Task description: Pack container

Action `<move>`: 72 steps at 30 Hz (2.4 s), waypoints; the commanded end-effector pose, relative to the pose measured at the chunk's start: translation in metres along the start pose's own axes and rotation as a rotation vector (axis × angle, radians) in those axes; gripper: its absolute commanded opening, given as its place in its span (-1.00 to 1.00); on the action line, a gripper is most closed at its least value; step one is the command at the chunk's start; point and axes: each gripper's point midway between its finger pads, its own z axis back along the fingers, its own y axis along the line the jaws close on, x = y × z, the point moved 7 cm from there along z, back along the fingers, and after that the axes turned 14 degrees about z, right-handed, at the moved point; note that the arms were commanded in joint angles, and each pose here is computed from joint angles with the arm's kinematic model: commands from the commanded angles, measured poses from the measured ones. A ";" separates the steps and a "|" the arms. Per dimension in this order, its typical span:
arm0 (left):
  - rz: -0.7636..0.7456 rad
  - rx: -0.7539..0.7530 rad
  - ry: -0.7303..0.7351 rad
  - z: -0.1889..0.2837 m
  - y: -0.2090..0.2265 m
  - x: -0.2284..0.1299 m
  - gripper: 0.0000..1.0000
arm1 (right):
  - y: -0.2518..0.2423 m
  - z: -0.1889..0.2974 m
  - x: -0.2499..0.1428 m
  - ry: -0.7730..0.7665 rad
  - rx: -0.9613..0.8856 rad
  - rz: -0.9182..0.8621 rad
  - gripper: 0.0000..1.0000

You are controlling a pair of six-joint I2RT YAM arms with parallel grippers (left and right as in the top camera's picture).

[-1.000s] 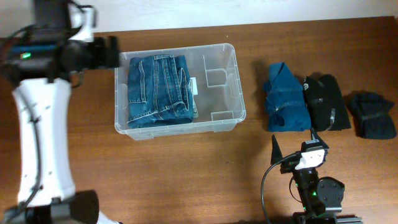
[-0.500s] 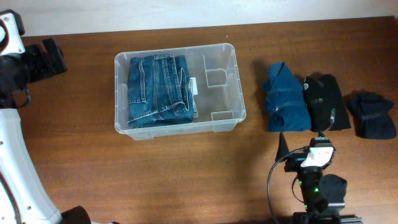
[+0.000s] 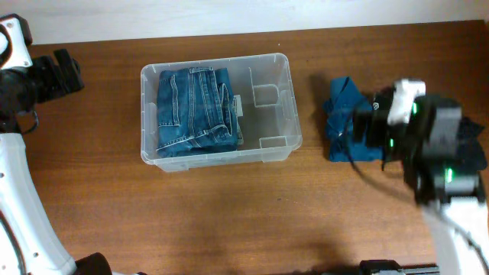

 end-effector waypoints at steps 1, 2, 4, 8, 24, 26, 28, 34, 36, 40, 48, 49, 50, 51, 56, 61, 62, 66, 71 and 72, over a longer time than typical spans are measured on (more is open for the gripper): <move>0.010 -0.010 -0.021 0.007 -0.001 0.003 0.99 | -0.006 -0.026 0.018 0.075 0.028 -0.019 0.97; 0.010 -0.010 -0.021 0.007 -0.001 0.003 0.99 | -0.007 -0.041 0.017 0.117 0.033 -0.017 0.96; 0.010 -0.009 -0.019 0.007 -0.001 0.003 0.99 | -0.006 -0.060 0.012 0.166 0.042 0.003 0.97; 0.010 -0.009 -0.017 0.007 -0.001 0.003 0.99 | -0.005 -0.102 -0.011 0.319 0.059 0.038 0.97; 0.019 0.004 0.034 -0.016 0.003 0.002 0.99 | -0.019 -0.206 -0.092 0.642 0.057 -0.088 0.97; 0.020 0.006 0.043 -0.021 0.004 0.002 0.99 | -0.019 -0.214 -0.098 0.655 0.059 -0.092 0.97; 0.021 0.007 0.046 -0.022 0.004 0.002 0.99 | -0.018 -0.222 -0.103 0.661 0.070 -0.096 0.97; 0.021 0.007 0.046 -0.022 0.004 0.002 0.99 | -0.008 -0.232 -0.111 0.672 0.143 -0.109 -0.29; 0.021 0.007 0.046 -0.022 0.004 0.002 0.99 | -0.007 -0.232 -0.111 0.675 0.147 -0.111 -0.86; 0.021 0.007 0.046 -0.022 0.004 0.002 0.99 | -0.007 -0.230 -0.113 0.690 0.150 -0.111 -0.92; 0.021 0.007 0.045 -0.022 0.004 0.002 0.99 | -0.017 -0.193 -0.061 0.707 0.159 -0.115 -0.92; 0.021 0.007 0.045 -0.022 0.004 0.002 0.99 | -0.018 -0.186 -0.050 0.700 0.174 -0.121 -0.92; 0.021 0.007 0.045 -0.022 0.004 0.002 0.99 | -0.017 -0.176 -0.035 0.685 0.203 -0.132 -0.92; 0.021 0.007 0.045 -0.022 0.004 0.002 0.99 | -0.016 -0.166 -0.020 0.669 0.235 -0.144 -0.92; 0.020 0.007 0.044 -0.022 0.004 0.002 0.99 | -0.010 -0.113 0.046 0.562 0.332 -0.152 -0.92; 0.020 0.006 0.042 -0.022 0.004 0.002 0.99 | 0.022 -0.067 0.098 0.423 0.405 -0.085 -0.92; 0.020 0.006 0.042 -0.022 0.004 0.002 0.99 | 0.031 -0.061 0.107 0.397 0.412 -0.079 -0.92; 0.020 0.006 0.042 -0.022 0.004 0.002 0.99 | 0.073 -0.050 0.125 0.339 0.456 -0.050 -0.92; 0.020 0.006 0.042 -0.022 0.004 0.002 0.99 | 0.117 -0.058 0.129 0.350 0.361 -0.065 -0.92; 0.020 0.006 0.042 -0.022 0.004 0.002 0.99 | 0.123 -0.060 0.128 0.355 0.321 -0.074 -0.92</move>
